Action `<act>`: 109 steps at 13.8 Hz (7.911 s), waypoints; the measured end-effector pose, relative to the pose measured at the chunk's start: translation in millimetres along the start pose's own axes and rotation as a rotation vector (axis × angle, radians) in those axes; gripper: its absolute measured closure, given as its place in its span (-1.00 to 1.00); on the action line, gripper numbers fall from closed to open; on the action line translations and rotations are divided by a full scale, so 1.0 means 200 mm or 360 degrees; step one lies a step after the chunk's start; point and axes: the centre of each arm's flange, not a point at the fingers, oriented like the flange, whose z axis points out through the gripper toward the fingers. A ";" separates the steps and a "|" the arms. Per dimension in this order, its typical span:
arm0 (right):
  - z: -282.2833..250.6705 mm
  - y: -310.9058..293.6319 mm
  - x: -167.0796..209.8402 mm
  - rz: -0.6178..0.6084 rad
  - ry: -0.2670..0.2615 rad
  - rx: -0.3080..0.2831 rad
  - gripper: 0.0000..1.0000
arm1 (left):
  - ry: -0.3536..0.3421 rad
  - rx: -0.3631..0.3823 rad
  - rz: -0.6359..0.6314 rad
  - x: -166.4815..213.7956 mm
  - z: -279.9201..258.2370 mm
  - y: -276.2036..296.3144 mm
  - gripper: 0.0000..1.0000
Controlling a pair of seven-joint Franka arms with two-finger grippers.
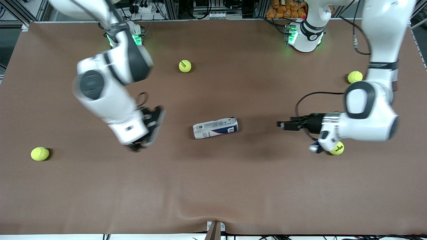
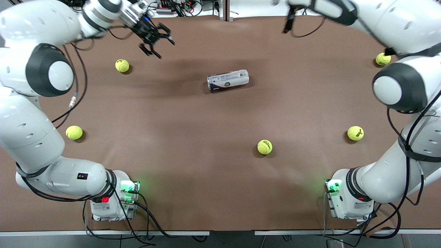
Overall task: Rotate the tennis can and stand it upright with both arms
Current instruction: 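Set the can down lying while the left gripper reaches its base, then grasp the can's base end with the left gripper while the right gripper withdraws, then rotate the can upright with the left gripper and lower it onto the table, then open the left gripper and lift it away from the upright can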
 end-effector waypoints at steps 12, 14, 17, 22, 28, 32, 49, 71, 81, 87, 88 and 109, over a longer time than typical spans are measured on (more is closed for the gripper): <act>-0.90 0.16 -1.37 0.1383 -0.0092 0.0076 -1.00 | 0.0161 -0.0561 -0.0232 -0.13 0.75 -0.18 -0.94; -0.94 0.09 -1.37 0.1588 -0.0146 0.0129 -1.00 | 0.0179 -0.0629 -0.0176 -0.13 0.86 -0.23 -0.88; -0.95 0.03 -1.40 0.1793 -0.0234 0.0194 -1.00 | 0.0213 -0.0707 -0.0131 -0.10 1.00 -0.34 -0.83; -1.08 -0.04 -1.38 0.1894 -0.0218 0.0171 -1.00 | 0.0217 -0.0819 -0.0174 -0.12 1.17 -0.34 -0.43; -1.15 -0.08 -1.41 0.1945 -0.0309 0.0159 -1.00 | 0.0185 -0.0881 -0.0210 -0.13 1.26 -0.28 0.44; -1.15 -0.08 -1.44 0.1960 -0.0309 0.0159 -1.00 | 0.0213 -0.0940 -0.0125 -0.07 1.17 -0.15 0.87; -1.14 -0.09 -1.44 0.1957 -0.0335 0.0179 -1.00 | 0.0227 -0.0362 0.0178 -0.19 0.24 0.45 0.89; -1.27 -0.10 -1.35 0.2116 -0.0191 0.0137 -1.00 | 0.0861 0.0890 0.0346 -1.02 1.11 1.21 0.89; -1.28 -0.08 -1.39 0.2002 -0.0174 0.0106 -1.00 | 0.0901 0.0974 0.0376 -1.05 1.34 1.19 -0.07; -1.28 -0.08 -1.40 0.1996 -0.0184 0.0090 -1.00 | 0.0963 0.0992 0.0314 -1.18 0.98 1.31 -1.00; -1.28 -0.08 -1.40 0.1996 -0.0185 0.0089 -1.00 | 0.0990 0.0999 0.0271 -1.19 0.82 1.32 -1.00; -1.28 -0.08 -1.42 0.2004 -0.0192 0.0086 -1.00 | 0.0809 0.1057 0.0235 -1.22 -1.17 0.25 -1.00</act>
